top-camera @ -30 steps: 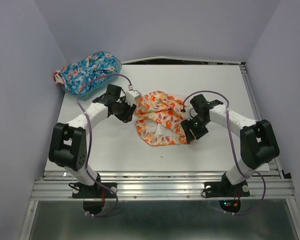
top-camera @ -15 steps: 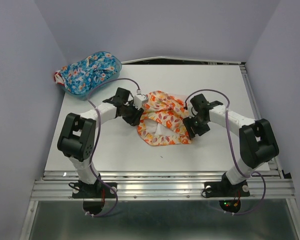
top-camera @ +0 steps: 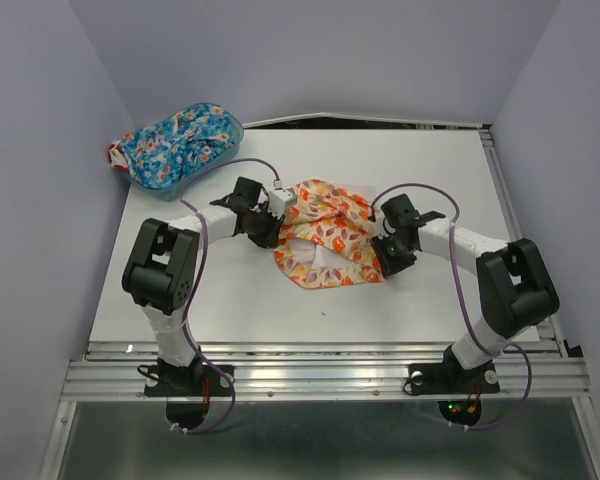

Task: Fold and stack the skirts
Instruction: Flatten the skirt out

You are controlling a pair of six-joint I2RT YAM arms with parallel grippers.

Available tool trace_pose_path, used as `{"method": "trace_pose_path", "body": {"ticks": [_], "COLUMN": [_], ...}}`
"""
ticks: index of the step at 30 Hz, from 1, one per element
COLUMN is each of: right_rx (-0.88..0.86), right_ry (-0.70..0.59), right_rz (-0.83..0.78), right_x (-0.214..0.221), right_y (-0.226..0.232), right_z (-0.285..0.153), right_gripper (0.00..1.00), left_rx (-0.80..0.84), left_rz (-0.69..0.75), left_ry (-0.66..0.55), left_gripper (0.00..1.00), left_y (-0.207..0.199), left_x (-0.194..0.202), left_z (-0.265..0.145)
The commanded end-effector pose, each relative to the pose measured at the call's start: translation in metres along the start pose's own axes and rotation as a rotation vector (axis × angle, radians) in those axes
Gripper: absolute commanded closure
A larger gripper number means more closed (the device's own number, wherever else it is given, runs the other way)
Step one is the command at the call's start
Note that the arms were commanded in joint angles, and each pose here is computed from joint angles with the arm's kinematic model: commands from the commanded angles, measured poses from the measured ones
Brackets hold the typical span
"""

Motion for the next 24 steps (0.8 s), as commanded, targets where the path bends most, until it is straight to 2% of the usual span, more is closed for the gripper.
{"method": "trace_pose_path", "body": {"ticks": [1,3,4,6,11,15,18,21,22,23,24], "right_rx": [0.08,0.097,0.124,0.16,0.269,0.337,0.391,0.478,0.492,0.526,0.556], "right_ry": [-0.142,-0.161,-0.175,-0.221,-0.39,-0.457,-0.534,-0.617,-0.597,-0.648,-0.637], "right_rz": [0.012,0.012,0.017,0.015,-0.023,-0.027,-0.049,-0.099,-0.118,-0.128,-0.15], "right_x": [-0.026,-0.03,-0.033,-0.042,-0.077,-0.093,-0.107,-0.127,-0.126,-0.139,-0.143], "right_y": [-0.012,-0.014,-0.018,-0.023,-0.038,-0.061,-0.076,-0.093,-0.095,-0.098,-0.103], "right_z": [-0.013,-0.018,-0.022,-0.037,-0.098,-0.141,-0.176,-0.221,-0.219,-0.244,-0.251], "right_gripper": [0.69,0.8,0.93,0.99,0.99,0.99,0.99,0.99,0.99,0.99,0.99], "left_rx": [-0.009,-0.026,-0.047,-0.09,-0.226,-0.392,-0.576,-0.708,-0.737,-0.766,-0.789], "left_rz": [0.008,0.011,0.019,0.035,0.073,0.144,0.17,0.198,0.209,0.222,0.248], "left_ry": [-0.071,-0.081,-0.09,-0.122,-0.163,-0.285,-0.353,-0.389,-0.395,-0.398,-0.414], "left_gripper": [0.88,0.97,1.0,1.0,1.0,1.0,1.0,1.0,1.0,1.0,1.0], "left_y": [-0.002,-0.001,-0.001,0.001,0.006,0.006,0.017,0.023,0.024,0.025,0.02], "left_x": [-0.024,-0.029,-0.033,-0.046,-0.07,-0.109,-0.129,-0.145,-0.149,-0.152,-0.159], "left_z": [-0.006,-0.012,-0.02,-0.039,-0.095,-0.167,-0.218,-0.257,-0.266,-0.273,-0.283]}}
Point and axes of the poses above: each gripper's point midway between its finger pads, its own z axis out along the fingers, its own y axis along the line the jaws close on, x = y × z, the point moved 2 cm from there along -z, back along the fingers, and after that the axes turned 6 degrees about -z, right-handed, at the moved point
